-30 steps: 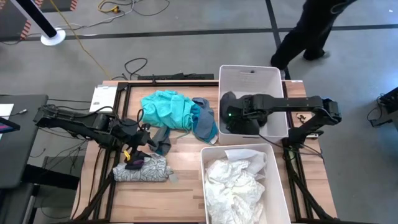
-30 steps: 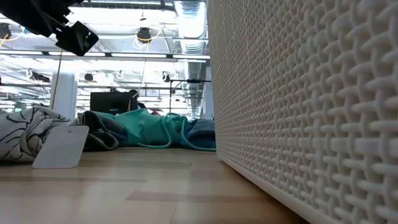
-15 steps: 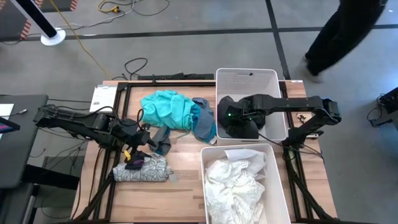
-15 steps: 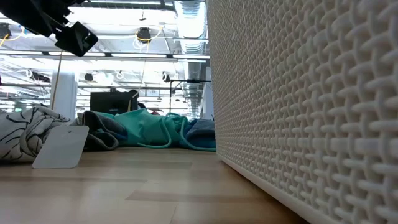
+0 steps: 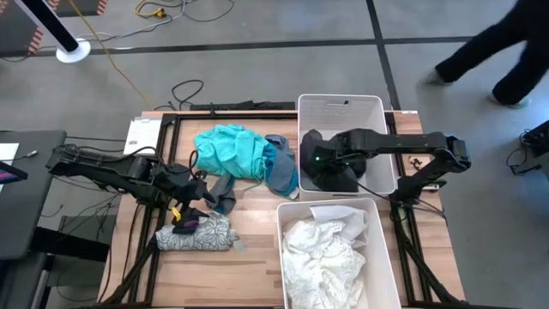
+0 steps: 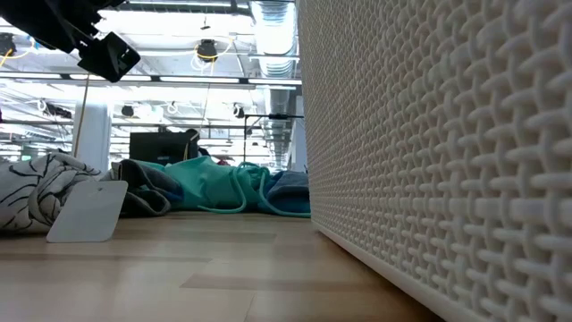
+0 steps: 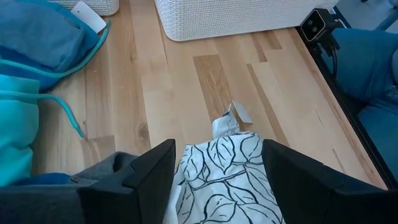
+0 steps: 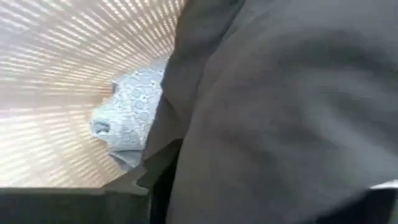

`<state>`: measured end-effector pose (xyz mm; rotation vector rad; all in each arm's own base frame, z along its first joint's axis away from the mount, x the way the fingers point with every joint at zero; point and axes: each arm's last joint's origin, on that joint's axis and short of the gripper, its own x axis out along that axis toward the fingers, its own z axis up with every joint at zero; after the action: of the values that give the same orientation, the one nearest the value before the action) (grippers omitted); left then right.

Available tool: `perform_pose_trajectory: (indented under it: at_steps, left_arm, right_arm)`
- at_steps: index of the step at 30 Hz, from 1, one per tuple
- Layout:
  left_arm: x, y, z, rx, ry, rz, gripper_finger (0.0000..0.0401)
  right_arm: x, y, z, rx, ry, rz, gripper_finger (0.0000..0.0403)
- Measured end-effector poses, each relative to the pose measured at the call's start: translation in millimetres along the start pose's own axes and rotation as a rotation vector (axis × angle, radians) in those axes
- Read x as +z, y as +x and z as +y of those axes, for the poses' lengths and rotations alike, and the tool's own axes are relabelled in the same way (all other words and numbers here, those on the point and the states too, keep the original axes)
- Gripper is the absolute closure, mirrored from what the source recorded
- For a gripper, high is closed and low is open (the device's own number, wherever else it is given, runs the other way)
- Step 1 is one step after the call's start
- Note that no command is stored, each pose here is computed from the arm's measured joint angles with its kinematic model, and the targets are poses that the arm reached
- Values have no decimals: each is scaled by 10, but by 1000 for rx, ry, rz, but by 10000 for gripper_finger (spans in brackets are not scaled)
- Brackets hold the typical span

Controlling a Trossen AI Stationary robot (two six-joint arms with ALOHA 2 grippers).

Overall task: Sort clothes
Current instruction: Put the dark gray short into the top white laundry bin

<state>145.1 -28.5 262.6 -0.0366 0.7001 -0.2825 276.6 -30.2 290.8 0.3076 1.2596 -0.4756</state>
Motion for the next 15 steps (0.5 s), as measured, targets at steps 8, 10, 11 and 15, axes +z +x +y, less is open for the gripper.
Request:
perform_pose_trajectory:
  at_steps: [8,10,11,15]
  left_arm:
    - [0,0,0,1,-1,1,166]
    - [-1,0,3,10,-1,1,166]
    - [0,0,4,12,-1,1,166]
    - [-1,0,4,15,-1,1,166]
  right_arm:
    - [34,-359,141,28,-45,-101,168]
    - [12,-418,120,-15,-42,-88,168]
    - [2,-449,104,-34,-33,-78,168]
    - [-1,-562,84,-42,-10,-94,168]
